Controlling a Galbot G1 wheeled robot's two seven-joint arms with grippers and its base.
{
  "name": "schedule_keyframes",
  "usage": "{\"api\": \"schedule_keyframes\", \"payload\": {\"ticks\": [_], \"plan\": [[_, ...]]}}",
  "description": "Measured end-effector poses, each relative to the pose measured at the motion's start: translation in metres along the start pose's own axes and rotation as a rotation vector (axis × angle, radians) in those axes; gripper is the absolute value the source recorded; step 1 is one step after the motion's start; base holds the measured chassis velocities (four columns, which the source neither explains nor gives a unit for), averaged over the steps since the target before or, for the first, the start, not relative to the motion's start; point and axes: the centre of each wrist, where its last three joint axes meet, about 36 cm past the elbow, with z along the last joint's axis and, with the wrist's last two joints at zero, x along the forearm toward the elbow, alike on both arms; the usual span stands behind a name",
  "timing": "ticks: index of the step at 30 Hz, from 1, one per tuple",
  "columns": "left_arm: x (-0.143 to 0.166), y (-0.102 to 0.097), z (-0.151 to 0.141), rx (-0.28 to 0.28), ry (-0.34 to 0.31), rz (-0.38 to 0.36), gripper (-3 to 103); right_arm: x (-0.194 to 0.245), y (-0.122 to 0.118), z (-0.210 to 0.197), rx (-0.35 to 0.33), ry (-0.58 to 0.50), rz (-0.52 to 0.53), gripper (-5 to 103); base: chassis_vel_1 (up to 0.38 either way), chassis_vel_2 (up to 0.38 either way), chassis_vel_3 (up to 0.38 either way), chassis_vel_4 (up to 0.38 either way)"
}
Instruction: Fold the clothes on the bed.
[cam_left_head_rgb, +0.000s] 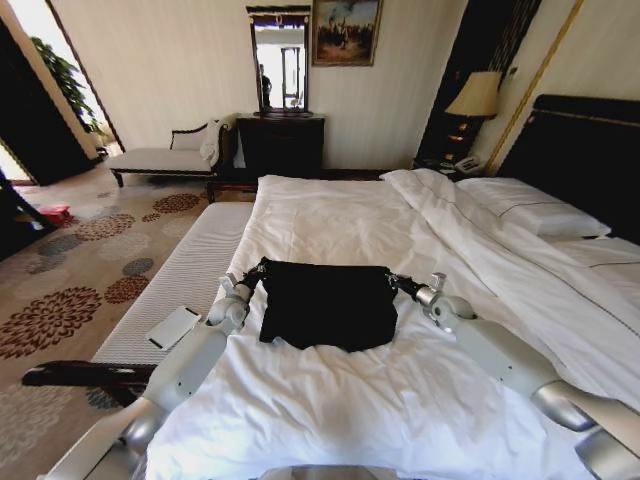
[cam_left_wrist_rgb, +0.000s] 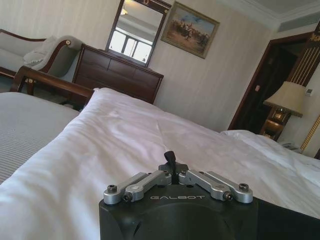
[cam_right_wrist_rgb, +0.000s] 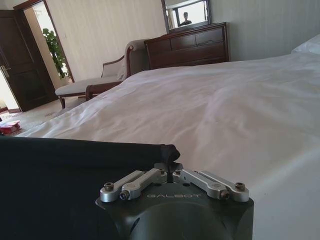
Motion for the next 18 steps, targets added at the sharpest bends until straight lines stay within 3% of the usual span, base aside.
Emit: {"api": "schedule_keyframes", "payload": {"ticks": [10, 18], "plan": [[-0.012, 0.005, -0.004, -0.006, -0.011, -0.010, 1, -0.012, 0.001, 0.001, -0.002, -0.021, 0.009, 0, 0.000, 0.000, 0.000, 0.000], [0.018, 0.005, 0.007, -0.043, -0.028, 0.028, 1, 0.005, 0.005, 0.006, 0.081, -0.072, -0.021, 0, 0.000, 0.000, 0.000, 0.000]]}}
